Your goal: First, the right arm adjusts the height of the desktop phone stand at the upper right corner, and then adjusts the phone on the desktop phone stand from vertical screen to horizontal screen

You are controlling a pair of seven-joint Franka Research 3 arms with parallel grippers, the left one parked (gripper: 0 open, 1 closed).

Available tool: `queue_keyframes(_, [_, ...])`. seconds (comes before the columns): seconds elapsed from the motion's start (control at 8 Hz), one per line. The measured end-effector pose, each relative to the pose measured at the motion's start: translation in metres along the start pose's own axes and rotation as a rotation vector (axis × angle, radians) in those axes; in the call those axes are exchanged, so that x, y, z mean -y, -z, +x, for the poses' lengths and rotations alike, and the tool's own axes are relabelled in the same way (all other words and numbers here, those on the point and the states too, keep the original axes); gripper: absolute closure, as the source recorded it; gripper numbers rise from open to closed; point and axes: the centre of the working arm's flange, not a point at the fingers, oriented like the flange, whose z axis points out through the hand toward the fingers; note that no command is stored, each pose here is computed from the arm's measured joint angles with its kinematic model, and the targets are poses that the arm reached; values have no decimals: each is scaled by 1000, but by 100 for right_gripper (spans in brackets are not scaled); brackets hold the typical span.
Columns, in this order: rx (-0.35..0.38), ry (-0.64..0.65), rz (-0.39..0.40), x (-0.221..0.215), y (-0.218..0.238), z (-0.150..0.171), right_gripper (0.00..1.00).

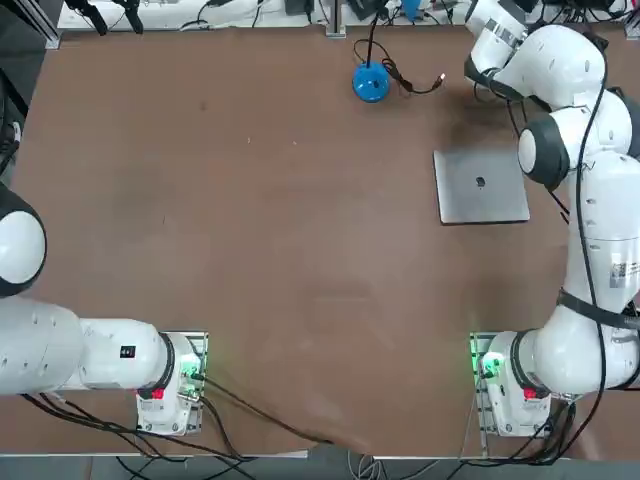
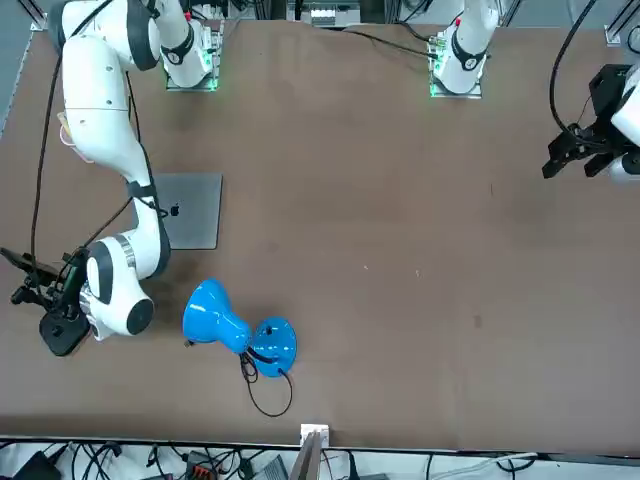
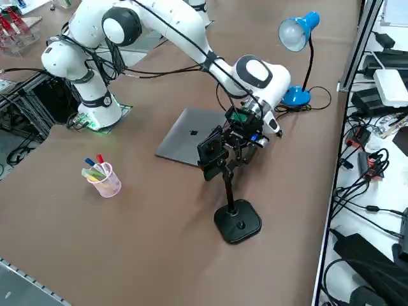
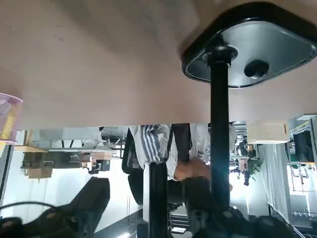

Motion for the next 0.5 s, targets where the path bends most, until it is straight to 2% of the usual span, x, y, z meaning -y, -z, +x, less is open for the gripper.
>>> queue_keyframes(0.38, [24, 8, 23, 3, -7, 5, 15])
queue_keyframes(0.5, [29, 12, 27, 4, -9, 7, 21])
